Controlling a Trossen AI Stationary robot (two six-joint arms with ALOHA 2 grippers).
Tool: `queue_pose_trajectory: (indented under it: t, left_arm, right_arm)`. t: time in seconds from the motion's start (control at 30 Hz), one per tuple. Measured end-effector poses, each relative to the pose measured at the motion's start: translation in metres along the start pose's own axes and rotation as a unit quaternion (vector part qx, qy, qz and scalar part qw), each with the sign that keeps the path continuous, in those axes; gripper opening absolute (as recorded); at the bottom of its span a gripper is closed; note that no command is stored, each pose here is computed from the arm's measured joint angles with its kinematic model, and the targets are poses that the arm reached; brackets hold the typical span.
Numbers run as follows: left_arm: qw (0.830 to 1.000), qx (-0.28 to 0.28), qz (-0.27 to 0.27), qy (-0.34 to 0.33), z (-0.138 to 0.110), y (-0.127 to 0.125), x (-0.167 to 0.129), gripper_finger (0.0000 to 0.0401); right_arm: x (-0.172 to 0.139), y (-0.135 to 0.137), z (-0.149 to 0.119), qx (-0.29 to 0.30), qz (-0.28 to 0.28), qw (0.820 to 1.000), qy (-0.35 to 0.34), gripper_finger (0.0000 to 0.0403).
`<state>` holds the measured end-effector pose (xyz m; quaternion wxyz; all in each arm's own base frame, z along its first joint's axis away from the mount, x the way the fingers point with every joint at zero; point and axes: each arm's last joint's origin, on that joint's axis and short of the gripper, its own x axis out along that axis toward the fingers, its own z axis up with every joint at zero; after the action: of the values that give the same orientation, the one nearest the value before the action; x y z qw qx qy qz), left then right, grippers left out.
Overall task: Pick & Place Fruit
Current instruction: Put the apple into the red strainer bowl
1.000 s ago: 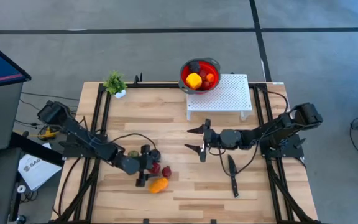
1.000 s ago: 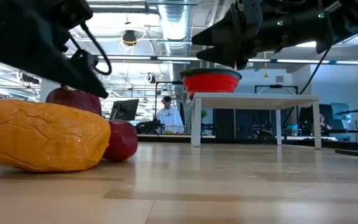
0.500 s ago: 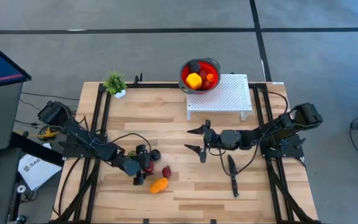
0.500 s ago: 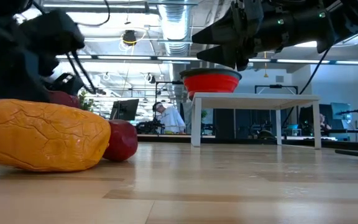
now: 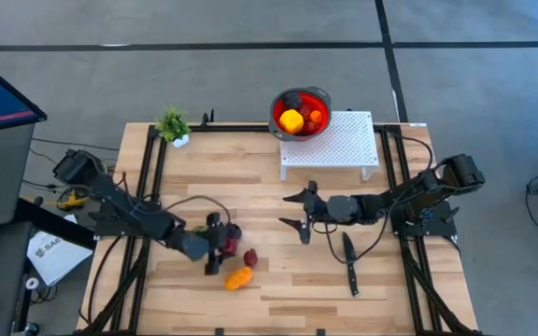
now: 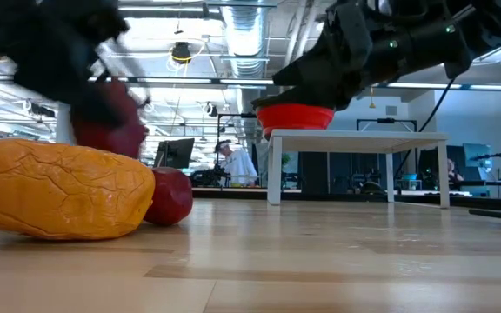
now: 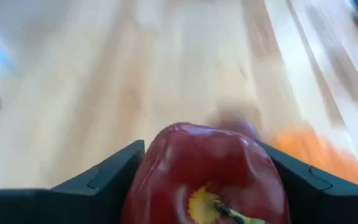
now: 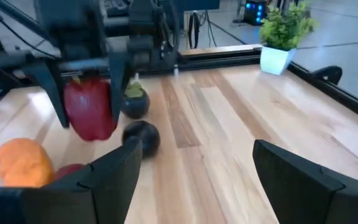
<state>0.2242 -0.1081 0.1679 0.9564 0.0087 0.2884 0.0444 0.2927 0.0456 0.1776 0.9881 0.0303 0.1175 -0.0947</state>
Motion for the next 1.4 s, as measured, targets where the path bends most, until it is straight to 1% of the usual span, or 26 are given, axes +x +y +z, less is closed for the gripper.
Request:
queue_pose_trajectory:
  t: [0.1,0.17,0.33,0.43,0.5,0.63,0.83,0.9,0.97,1.03,1.13,1.33,1.4]
  left_arm:
    - [0.998,-0.004,0.024,-0.060,0.027,0.014,-0.002,0.0262]
    - [0.994,-0.018,0.029,-0.101,0.042,0.026,-0.002,0.0259]
    - [0.984,-0.036,-0.012,-0.176,0.063,0.054,0.009,0.0264]
    - [0.981,-0.044,-0.019,-0.188,0.065,0.064,0.019,0.0266]
    - [0.982,-0.045,-0.014,-0.182,0.063,0.069,0.024,0.0265]
    - [0.984,-0.048,-0.005,-0.171,0.060,0.073,0.032,0.0267]
    - [0.983,-0.050,-0.005,-0.178,0.061,0.073,0.032,0.0271]
    - [0.982,-0.051,-0.006,-0.183,0.062,0.073,0.032,0.0271]
    - [0.981,-0.052,-0.006,-0.186,0.062,0.073,0.032,0.0272]
    - [0.981,-0.052,-0.005,-0.187,0.062,0.073,0.032,0.0272]
    - [0.981,-0.053,-0.006,-0.189,0.063,0.073,0.031,0.0272]
    - [0.980,-0.058,-0.008,-0.188,0.063,0.073,0.032,0.0272]
    - [0.980,-0.060,-0.009,-0.192,0.063,0.073,0.031,0.0274]
  right_arm:
    - [0.003,0.002,-0.005,-0.014,0.015,1.000,0.003,0.0301]
    - [0.006,0.006,-0.005,-0.022,0.039,0.999,-0.018,0.0301]
    - [0.018,0.011,-0.013,-0.020,0.067,0.996,-0.059,0.0301]
    - [0.026,0.012,-0.013,-0.019,0.066,0.996,-0.060,0.0302]
    - [0.031,0.012,-0.010,-0.018,0.066,0.996,-0.063,0.0305]
    - [0.039,0.011,-0.002,-0.023,0.059,0.997,-0.045,0.0327]
    - [0.054,0.013,0.015,-0.043,0.050,0.998,0.016,0.0370]
    - [0.059,0.016,0.020,-0.064,0.048,0.996,0.045,0.0377]
    - [0.062,0.018,0.028,-0.075,0.047,0.995,0.055,0.0378]
    - [0.064,0.019,0.035,-0.075,0.045,0.995,0.054,0.0374]
    - [0.066,0.020,0.042,-0.074,0.046,0.995,0.046,0.0357]
    - [0.067,0.017,0.043,-0.069,0.040,0.996,0.048,0.0296]
    - [0.067,0.017,0.043,-0.065,0.040,0.996,0.048,0.0284]
